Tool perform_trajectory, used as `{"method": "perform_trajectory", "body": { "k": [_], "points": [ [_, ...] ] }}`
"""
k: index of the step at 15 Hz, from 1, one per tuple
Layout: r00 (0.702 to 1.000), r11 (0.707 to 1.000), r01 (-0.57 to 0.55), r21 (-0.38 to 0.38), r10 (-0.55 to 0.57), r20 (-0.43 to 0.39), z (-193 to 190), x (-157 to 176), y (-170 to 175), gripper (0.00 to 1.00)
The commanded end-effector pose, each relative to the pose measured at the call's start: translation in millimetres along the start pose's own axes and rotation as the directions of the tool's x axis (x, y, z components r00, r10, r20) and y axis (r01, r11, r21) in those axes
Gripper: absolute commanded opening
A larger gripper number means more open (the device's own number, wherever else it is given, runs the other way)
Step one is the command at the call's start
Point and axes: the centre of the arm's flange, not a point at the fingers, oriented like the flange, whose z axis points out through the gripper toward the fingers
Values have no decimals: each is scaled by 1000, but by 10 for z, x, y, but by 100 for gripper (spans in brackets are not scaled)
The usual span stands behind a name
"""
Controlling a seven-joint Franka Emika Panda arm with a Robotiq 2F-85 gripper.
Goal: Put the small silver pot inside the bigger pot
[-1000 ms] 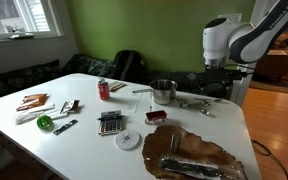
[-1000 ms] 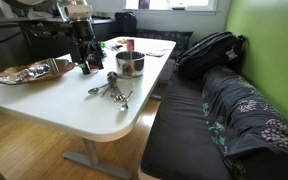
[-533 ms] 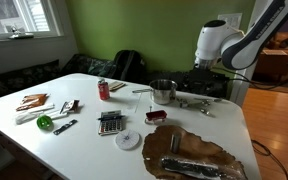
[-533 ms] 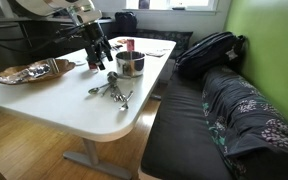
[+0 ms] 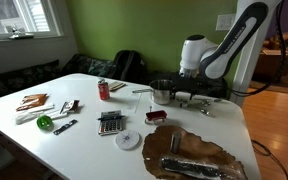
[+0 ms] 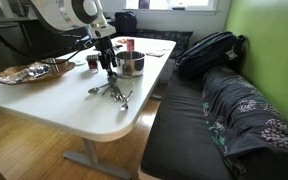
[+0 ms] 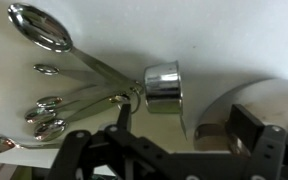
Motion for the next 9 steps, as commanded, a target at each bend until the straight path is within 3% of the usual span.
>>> {"method": "perform_trajectory", "body": {
  "k": [1, 9],
  "points": [
    [1000, 1000, 2, -8, -2, 7, -13, -17, 9, 100],
    [996, 992, -16, -124, 27, 89, 105, -11, 30, 100]
  ]
}}
